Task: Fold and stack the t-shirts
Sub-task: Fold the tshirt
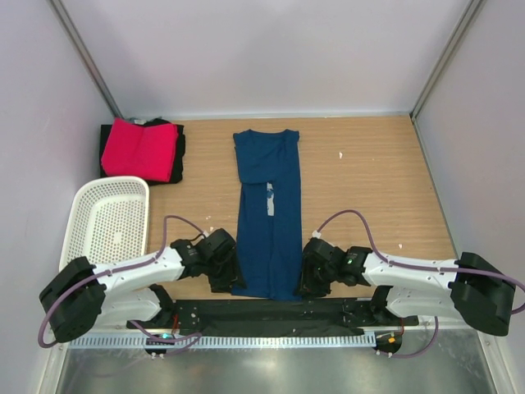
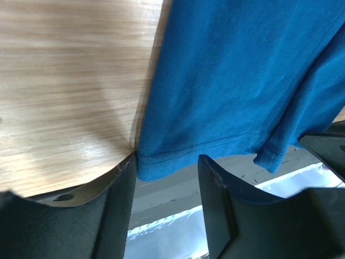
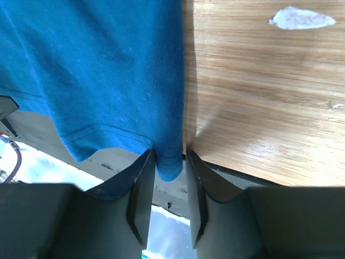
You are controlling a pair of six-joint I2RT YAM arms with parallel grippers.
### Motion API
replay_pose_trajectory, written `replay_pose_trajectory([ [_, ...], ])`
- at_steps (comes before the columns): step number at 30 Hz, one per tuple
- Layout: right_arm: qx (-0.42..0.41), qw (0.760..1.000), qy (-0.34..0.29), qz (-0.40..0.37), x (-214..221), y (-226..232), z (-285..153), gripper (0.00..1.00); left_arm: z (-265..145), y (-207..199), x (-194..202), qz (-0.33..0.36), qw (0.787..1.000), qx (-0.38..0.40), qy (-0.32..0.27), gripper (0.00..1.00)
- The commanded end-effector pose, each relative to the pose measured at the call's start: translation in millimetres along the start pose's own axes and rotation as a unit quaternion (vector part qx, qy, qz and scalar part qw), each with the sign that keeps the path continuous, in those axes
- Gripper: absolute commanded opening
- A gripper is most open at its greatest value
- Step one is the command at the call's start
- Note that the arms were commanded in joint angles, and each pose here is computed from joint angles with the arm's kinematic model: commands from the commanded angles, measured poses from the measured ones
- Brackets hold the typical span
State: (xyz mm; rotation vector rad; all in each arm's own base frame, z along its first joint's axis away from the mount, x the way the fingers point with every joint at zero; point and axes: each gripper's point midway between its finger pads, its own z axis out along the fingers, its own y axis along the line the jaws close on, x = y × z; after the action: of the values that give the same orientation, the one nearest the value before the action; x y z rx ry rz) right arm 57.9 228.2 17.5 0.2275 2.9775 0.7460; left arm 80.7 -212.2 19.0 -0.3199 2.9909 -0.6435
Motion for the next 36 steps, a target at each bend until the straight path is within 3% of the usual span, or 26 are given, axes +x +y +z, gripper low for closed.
replay_pose_trajectory([
  [1,0.002,1.000,-0.012,0.001,-3,0,0,0.34,8,36,6,-0.007,0.997,-0.072,-0.010,0.50],
  [5,0.003,1.000,-0.010,-0.002,-2,-1,2,0.20,8,43,7,-0.010,0.996,-0.084,-0.019,0.43],
  [9,0.008,1.000,-0.020,-0.004,-5,-1,-1,0.06,8,45,6,-0.011,0.996,-0.090,-0.021,0.14],
  [12,0.003,0.999,-0.034,-0.005,-10,5,-9,0.01,4,36,3,-0.008,0.997,-0.075,-0.027,0.00],
  [18,-0.026,0.996,-0.085,-0.020,-31,32,-36,0.01,-24,-1,-13,0.004,0.998,-0.030,-0.060,0.00],
  [20,-0.027,0.995,-0.095,-0.028,-40,36,-42,0.01,-38,-13,-29,0.013,0.995,-0.028,-0.098,0.00],
  [26,-0.026,0.985,-0.161,-0.051,-103,59,-69,0.01,-76,-43,-75,0.018,0.988,-0.007,-0.156,0.00],
  [36,-0.007,0.976,-0.204,-0.073,-191,78,-90,0.01,-84,-82,-157,0.046,0.980,0.001,-0.194,0.00],
])
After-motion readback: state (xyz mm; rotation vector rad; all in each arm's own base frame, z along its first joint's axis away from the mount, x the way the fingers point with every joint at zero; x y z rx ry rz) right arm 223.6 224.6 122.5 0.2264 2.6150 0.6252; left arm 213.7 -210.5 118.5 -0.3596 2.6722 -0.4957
